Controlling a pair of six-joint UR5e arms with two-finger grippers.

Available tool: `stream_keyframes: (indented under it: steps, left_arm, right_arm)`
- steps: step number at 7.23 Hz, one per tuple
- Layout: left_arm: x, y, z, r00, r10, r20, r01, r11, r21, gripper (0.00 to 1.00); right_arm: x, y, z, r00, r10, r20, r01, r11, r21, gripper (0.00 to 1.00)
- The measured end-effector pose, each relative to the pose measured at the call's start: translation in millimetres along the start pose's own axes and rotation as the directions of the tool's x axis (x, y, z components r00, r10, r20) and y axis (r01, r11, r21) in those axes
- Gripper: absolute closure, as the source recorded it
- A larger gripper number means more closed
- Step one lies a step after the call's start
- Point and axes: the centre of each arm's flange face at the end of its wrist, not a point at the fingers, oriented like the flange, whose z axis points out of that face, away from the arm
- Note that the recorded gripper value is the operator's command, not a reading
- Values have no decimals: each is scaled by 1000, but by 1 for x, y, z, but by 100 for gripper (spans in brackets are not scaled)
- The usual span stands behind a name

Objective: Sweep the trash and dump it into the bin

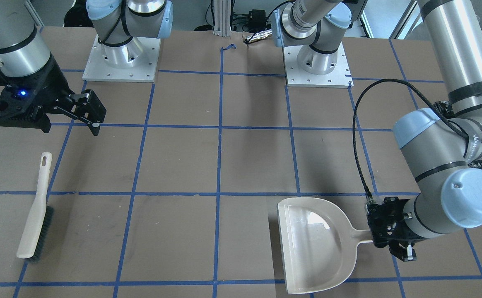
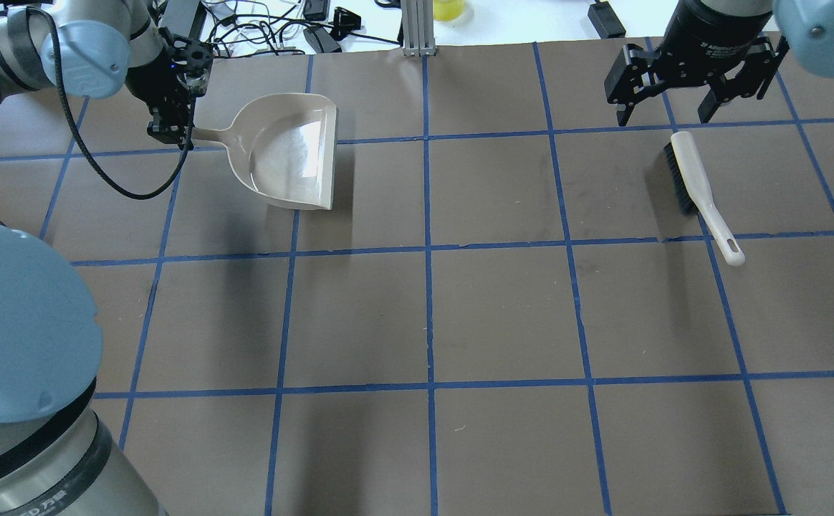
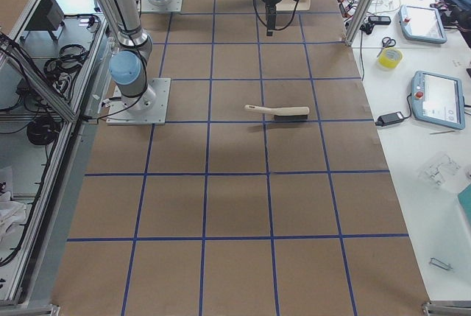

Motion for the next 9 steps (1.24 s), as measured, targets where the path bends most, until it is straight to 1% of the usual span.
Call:
stream_keyframes:
  steps: [2,3,4,5,6,7,8,9]
  left_arm:
    - [4,-2,20,1000,-5,8,5,1000,-14,97]
    - [5,-2,26,1000,-1,10,1,1000,-14,64]
    - [7,-3,29,1000,17,9,-17,1000,-11,43]
    - [8,-7,31,999,45,5,-45,999,-7,7]
    - [9,-9,33,998,56,2,-56,998,-4,0]
    - [9,-11,30,998,55,10,-55,998,7,0]
    - [7,-17,12,998,38,43,-40,998,42,0]
    - [5,-30,-20,997,15,73,-21,996,82,0]
  right_arm:
    - [-2,0,0,1000,-2,10,2,1000,-2,0]
    - [-3,1,0,1000,-4,11,4,1000,-4,0]
    - [-3,1,1,1000,-7,12,7,1000,-6,0]
    - [-3,1,2,1000,-6,12,6,1000,-8,0]
    - [-2,1,1,1000,-4,11,4,1000,-7,0]
    - [-2,1,0,1000,-3,12,3,1000,-5,0]
    - [-2,2,-4,1000,-3,13,3,1000,0,0]
    - [-2,5,-7,1000,-2,12,2,1000,-1,0]
